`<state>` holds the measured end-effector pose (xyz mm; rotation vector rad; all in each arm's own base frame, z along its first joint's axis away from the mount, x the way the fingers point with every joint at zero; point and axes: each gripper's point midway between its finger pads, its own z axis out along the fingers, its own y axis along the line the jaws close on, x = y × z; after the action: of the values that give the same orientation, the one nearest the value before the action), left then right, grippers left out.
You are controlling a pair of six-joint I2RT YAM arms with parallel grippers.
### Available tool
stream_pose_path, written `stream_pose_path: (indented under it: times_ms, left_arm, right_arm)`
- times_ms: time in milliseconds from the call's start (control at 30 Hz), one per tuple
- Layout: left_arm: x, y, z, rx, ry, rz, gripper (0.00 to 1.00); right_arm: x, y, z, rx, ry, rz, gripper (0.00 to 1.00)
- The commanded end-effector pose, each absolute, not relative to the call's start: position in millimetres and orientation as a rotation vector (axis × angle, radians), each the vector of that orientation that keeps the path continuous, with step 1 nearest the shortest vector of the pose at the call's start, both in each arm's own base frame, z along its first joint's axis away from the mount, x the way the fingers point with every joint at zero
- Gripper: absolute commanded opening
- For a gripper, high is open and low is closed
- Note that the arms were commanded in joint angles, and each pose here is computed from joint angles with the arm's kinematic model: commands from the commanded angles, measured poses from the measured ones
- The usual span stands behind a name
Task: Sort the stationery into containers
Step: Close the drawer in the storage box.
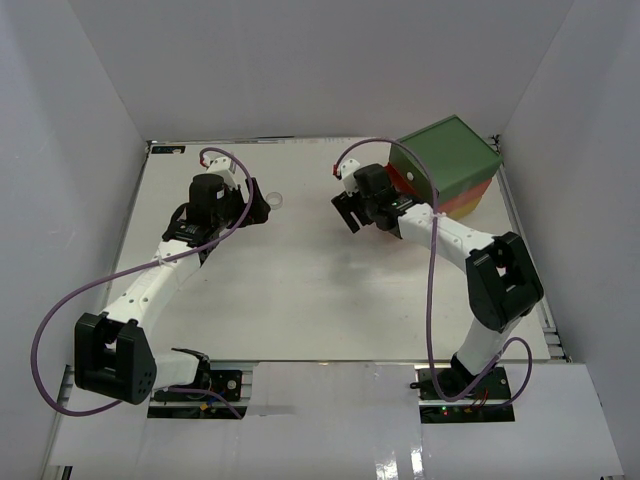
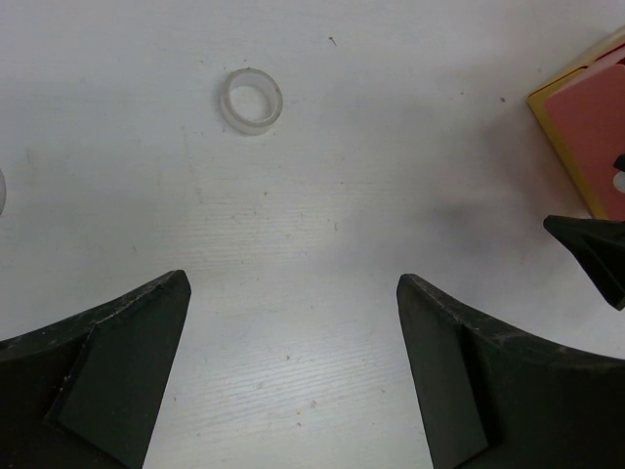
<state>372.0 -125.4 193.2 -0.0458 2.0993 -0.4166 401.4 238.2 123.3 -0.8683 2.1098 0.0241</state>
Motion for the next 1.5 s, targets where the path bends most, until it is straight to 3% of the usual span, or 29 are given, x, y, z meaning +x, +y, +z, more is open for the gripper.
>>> stream_pose_path:
  times_ms: [0, 1133, 1467]
  left_arm:
    - [372, -121, 197, -0.048, 2.086, -0.397, 0.98]
    - [372, -125, 190, -0.044, 2.11, -0.419, 0.98]
    - [372, -125, 191, -0.045, 2.107, -0.418, 0.98]
  right_arm:
    - [429, 229, 152, -0.784, 2.036, -0.065, 0.83]
    - [465, 156, 147, -0.63, 2.081, -0.381, 0.85]
    - [455, 174, 176, -0.614, 2.015, -0.208, 0.84]
